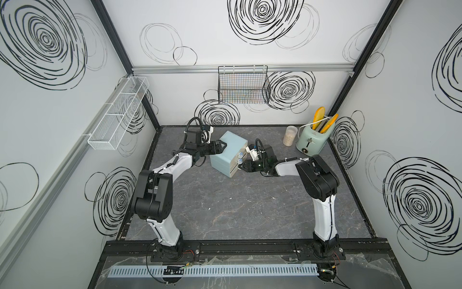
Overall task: Place the cookies into the drawer by color
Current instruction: Close the drawer in the storage box.
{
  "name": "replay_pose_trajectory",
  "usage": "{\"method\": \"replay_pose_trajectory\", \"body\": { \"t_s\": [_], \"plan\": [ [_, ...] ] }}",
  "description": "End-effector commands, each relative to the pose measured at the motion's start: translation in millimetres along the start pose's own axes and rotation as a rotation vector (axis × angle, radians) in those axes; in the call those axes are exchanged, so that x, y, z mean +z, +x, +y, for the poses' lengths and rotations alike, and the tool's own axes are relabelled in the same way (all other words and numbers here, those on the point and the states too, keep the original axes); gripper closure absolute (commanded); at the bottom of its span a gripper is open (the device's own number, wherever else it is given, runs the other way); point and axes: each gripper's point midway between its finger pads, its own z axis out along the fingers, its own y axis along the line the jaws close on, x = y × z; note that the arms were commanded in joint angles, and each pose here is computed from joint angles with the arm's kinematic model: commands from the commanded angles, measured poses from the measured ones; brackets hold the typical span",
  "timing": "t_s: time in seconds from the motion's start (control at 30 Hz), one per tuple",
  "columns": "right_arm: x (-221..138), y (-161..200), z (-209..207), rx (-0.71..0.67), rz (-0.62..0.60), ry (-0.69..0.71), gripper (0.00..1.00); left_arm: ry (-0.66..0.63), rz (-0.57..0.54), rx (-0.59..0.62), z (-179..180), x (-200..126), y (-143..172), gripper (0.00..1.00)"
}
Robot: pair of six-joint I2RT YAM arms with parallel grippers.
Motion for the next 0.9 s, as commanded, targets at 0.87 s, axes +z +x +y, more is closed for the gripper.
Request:
{"method": "replay_pose_trajectory", "body": {
  "t_s": [0.87],
  "plan": [
    [-16, 4, 3, -0.026, -0.085, -0.004, 0.38, -0.011, -0.051, -0.013, -13, -21, -14, 0.15]
  ]
}}
